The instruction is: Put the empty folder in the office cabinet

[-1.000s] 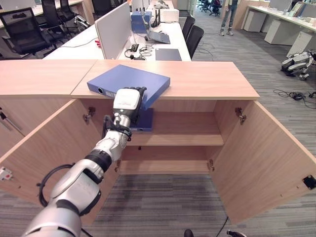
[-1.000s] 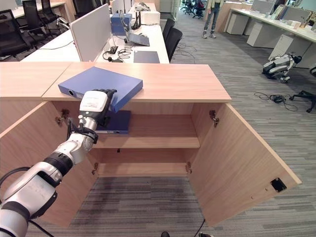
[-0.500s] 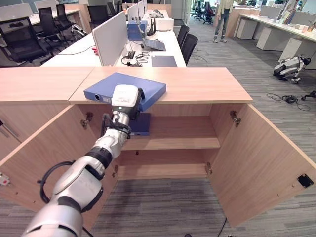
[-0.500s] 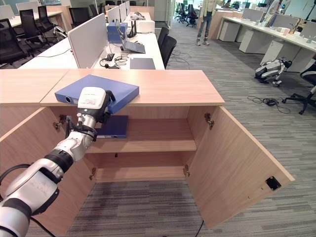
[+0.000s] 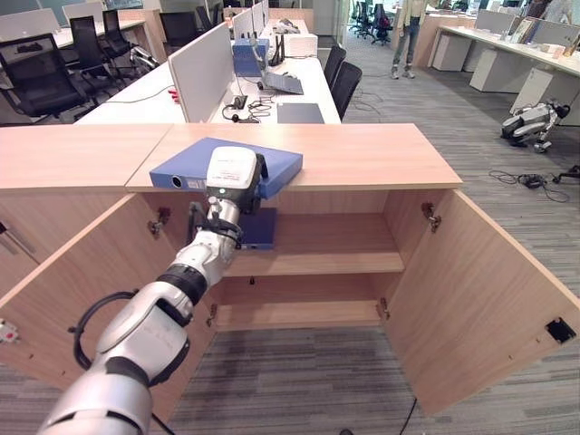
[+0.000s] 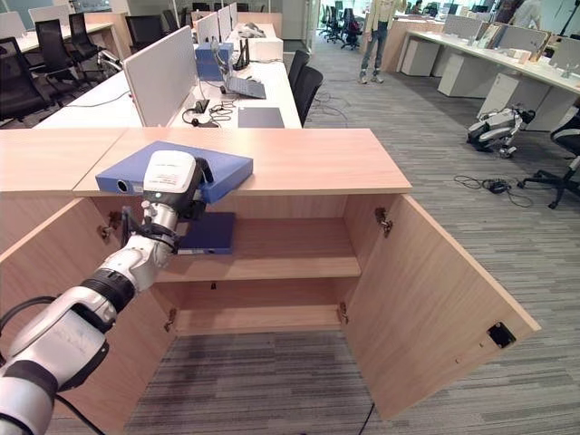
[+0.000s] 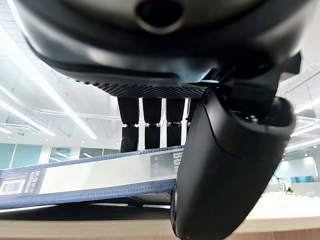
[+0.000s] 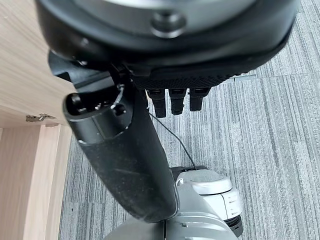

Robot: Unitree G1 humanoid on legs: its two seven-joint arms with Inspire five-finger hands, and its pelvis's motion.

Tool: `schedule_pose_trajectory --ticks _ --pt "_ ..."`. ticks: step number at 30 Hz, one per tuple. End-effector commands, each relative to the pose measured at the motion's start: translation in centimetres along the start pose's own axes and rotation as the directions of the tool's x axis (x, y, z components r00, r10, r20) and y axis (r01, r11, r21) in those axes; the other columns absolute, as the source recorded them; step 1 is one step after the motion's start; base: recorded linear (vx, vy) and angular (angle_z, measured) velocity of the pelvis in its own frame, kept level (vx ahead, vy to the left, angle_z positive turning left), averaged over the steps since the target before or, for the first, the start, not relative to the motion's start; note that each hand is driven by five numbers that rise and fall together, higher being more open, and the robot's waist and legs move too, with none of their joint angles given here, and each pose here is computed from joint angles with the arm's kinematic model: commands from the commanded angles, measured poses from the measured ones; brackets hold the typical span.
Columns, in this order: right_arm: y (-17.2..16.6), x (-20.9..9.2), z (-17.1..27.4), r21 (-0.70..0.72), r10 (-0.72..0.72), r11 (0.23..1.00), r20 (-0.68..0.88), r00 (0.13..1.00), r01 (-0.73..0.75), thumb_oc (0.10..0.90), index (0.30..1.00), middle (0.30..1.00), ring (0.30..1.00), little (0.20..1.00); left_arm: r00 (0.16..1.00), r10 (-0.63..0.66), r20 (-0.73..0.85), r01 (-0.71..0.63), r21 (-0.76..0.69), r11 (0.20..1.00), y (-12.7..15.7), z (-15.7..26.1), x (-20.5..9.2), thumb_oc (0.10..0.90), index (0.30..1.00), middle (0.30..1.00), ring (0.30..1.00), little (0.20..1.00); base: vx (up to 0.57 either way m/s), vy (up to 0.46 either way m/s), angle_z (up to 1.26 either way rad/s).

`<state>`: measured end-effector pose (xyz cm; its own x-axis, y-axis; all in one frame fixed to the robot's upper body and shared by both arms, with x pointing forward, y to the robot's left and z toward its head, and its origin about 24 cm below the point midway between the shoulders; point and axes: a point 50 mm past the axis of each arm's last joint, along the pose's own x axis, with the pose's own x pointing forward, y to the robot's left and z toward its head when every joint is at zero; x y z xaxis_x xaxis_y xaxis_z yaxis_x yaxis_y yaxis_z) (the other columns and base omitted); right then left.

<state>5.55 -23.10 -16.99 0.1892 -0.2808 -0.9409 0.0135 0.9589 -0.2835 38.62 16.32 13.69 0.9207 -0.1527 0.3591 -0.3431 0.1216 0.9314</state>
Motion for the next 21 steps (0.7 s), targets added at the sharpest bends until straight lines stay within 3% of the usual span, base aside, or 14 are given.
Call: schedule_pose_trajectory --ticks 1,4,6,11,17,19,20,21 --pt "-2.1 0.2 1.5 -0.043 -0.072 0.996 0.029 0.997 0.074 0.800 0.900 0.900 0.900 0.900 0.955 0.249 0.161 -0.217 -0.193 0.957 7.2 4.1 3.0 0.400 0.300 0.300 0.300 0.300 0.00 -0.006 0.03" --pt "-1.9 0.2 1.5 -0.013 -0.066 0.998 0.029 0.997 0.066 0.800 0.900 0.900 0.900 0.900 0.924 0.272 0.270 -0.202 -0.260 0.944 7.9 6.0 1.5 0.400 0.300 0.300 0.300 0.300 0.00 0.001 0.09" --pt "-1.4 0.2 1.4 0.048 -0.055 0.997 0.023 0.998 0.054 0.800 0.900 0.900 0.900 0.900 0.905 0.254 0.342 -0.113 -0.383 0.917 7.3 7.3 -1.1 0.400 0.300 0.300 0.300 0.300 0.02 0.005 0.08" --pt "-0.7 0.1 1.5 0.118 -0.027 0.993 0.025 0.999 0.024 0.800 0.900 0.900 0.900 0.900 0.897 0.245 0.368 0.041 -0.621 0.783 7.9 7.5 -4.4 0.400 0.300 0.300 0.300 0.300 0.01 0.002 0.07" --pt "-0.5 0.1 1.1 0.136 0.013 0.991 0.008 1.000 -0.014 0.800 0.900 0.900 0.900 0.900 0.789 0.270 0.551 0.203 -0.650 0.733 11.5 7.7 -7.6 0.400 0.300 0.300 0.300 0.300 0.01 -0.001 0.14" --pt "-0.1 0.1 1.6 0.143 0.053 0.988 0.018 0.998 -0.055 0.800 0.900 0.900 0.900 0.900 0.824 0.238 0.514 0.332 -0.778 0.532 12.0 5.7 -8.8 0.400 0.300 0.300 0.300 0.300 0.01 -0.021 0.10" --pt "-0.2 0.1 1.6 0.140 0.053 0.989 0.018 0.998 -0.055 0.800 0.900 0.900 0.900 0.900 0.825 0.237 0.513 0.332 -0.780 0.531 12.0 5.6 -8.9 0.400 0.300 0.300 0.300 0.300 0.00 0.000 0.00" --pt "0.1 0.1 2.1 0.141 0.070 0.987 0.036 0.997 -0.075 0.800 0.900 0.900 0.900 0.900 0.848 0.220 0.482 0.347 -0.819 0.457 11.6 4.9 -9.1 0.400 0.300 0.300 0.300 0.300 0.00 0.000 0.00"
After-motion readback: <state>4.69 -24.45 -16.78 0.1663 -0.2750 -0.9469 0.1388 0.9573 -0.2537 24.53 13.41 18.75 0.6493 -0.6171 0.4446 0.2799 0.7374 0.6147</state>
